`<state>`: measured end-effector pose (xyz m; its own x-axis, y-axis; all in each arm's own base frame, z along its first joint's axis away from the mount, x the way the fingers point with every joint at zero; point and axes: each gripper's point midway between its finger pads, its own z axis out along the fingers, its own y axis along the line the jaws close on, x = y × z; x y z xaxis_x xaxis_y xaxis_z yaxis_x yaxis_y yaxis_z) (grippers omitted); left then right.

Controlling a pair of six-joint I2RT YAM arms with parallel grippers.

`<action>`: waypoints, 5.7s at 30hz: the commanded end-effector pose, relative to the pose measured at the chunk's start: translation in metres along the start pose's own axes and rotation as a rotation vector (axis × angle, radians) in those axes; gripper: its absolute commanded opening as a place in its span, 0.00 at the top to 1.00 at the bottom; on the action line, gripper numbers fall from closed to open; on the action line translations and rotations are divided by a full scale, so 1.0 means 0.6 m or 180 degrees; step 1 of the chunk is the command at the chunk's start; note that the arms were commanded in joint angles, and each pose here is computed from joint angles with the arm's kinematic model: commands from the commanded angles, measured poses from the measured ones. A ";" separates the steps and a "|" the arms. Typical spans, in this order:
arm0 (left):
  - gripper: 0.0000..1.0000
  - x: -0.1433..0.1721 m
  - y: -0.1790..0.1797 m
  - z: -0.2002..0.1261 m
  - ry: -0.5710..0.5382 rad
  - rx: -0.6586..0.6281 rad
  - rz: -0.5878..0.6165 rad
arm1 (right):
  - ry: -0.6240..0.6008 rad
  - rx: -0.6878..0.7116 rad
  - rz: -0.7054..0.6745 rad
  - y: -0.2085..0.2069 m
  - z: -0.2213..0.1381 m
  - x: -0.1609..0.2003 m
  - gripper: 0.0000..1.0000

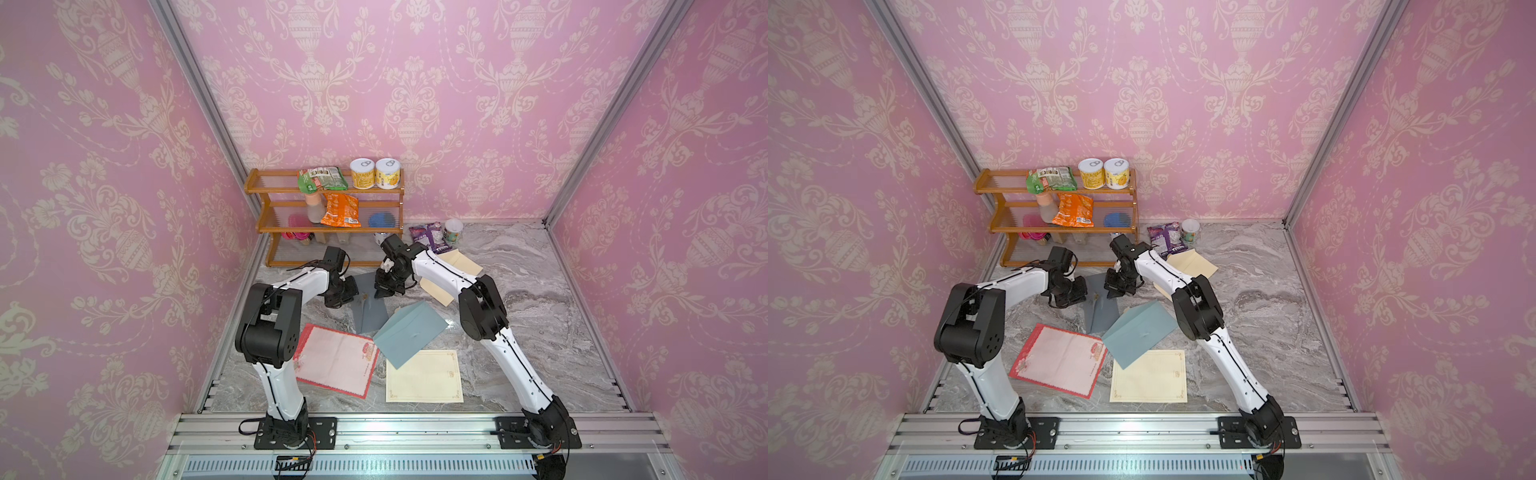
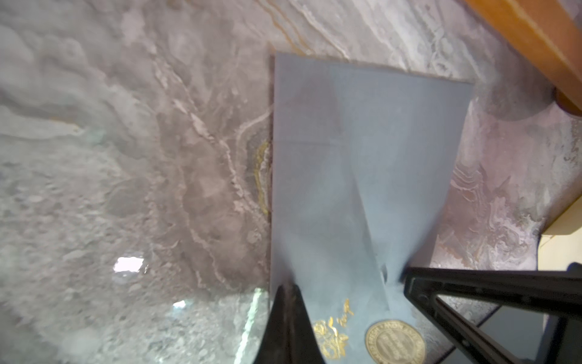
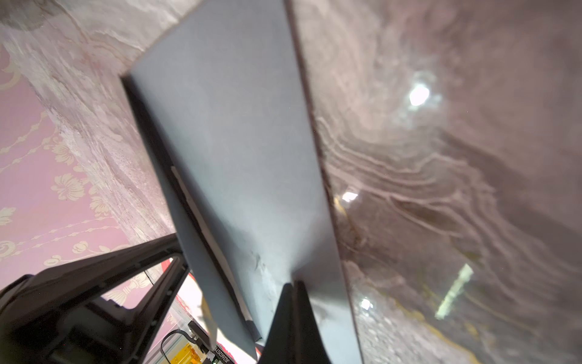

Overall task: Fold the letter paper in half and place it into the envelope
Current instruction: Fold the envelope flap on the envelope.

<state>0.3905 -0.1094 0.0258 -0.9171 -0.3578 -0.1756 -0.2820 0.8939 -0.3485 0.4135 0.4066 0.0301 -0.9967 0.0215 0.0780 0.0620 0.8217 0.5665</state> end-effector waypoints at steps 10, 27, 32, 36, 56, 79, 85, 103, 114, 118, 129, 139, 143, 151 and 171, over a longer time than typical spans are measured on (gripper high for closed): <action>1.00 0.012 -0.046 0.025 0.0134 0.0093 0.0157 | 0.0086 -0.0082 0.0191 -0.011 0.016 0.002 1.00; 1.00 0.079 -0.015 0.074 0.0460 -0.0200 0.0153 | -0.0010 -0.0397 0.0136 -0.010 -0.056 -0.001 1.00; 1.00 0.089 -0.007 0.079 0.0505 -0.0226 0.0140 | 0.0140 -0.0575 0.0080 0.006 -0.050 0.011 1.00; 1.00 0.085 -0.010 0.079 0.0497 -0.0218 0.0137 | 0.0174 -0.0617 0.0024 0.021 -0.039 0.012 1.00; 1.00 0.074 -0.020 0.075 0.0455 -0.0183 0.0096 | 0.0228 0.0137 0.0082 -0.070 0.037 0.013 1.00; 1.00 0.102 -0.062 0.080 0.0616 -0.0043 0.0493 | 0.0254 0.0560 0.0348 -0.166 0.019 0.023 1.00; 1.00 0.110 -0.082 0.112 0.0684 0.0104 0.0289 | 0.0267 0.0458 0.0457 -0.164 0.022 0.022 1.00; 1.00 0.108 -0.006 0.050 0.0742 -0.0135 0.0495 | 0.0312 0.0493 0.0452 -0.177 0.025 0.022 1.00; 1.00 0.142 -0.061 0.088 0.0810 -0.0006 0.0563 | 0.0302 0.0482 0.0458 -0.174 0.025 0.018 1.00; 1.00 0.138 -0.059 0.105 0.0759 0.0005 0.0400 | 0.0302 0.0480 0.0486 -0.176 0.025 0.020 1.00; 1.00 0.105 -0.008 0.071 0.0658 -0.0072 0.0263 | 0.0295 0.0500 0.0458 -0.175 0.028 0.021 1.00; 1.00 0.114 -0.045 0.078 0.0719 0.0035 0.0368 | 0.0314 0.0626 0.0426 -0.176 0.029 0.022 1.00; 1.00 0.108 -0.060 0.088 0.0649 0.0091 0.0223 | 0.0327 0.0819 0.0362 -0.179 0.027 0.026 1.00; 1.00 0.074 -0.087 0.091 0.0467 0.0178 -0.0002 | 0.0369 0.1143 0.0375 -0.197 0.019 0.036 1.00; 1.00 0.088 -0.052 0.063 0.0557 -0.0028 0.0287 | 0.0390 0.1159 0.0455 -0.204 0.016 0.032 1.00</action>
<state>0.4002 -0.2096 0.0212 -0.9597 -0.2498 -0.1288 -0.1546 0.8519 -0.5004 0.4202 0.3496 0.0218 -0.9927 0.0628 0.1028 0.1017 0.8937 0.4369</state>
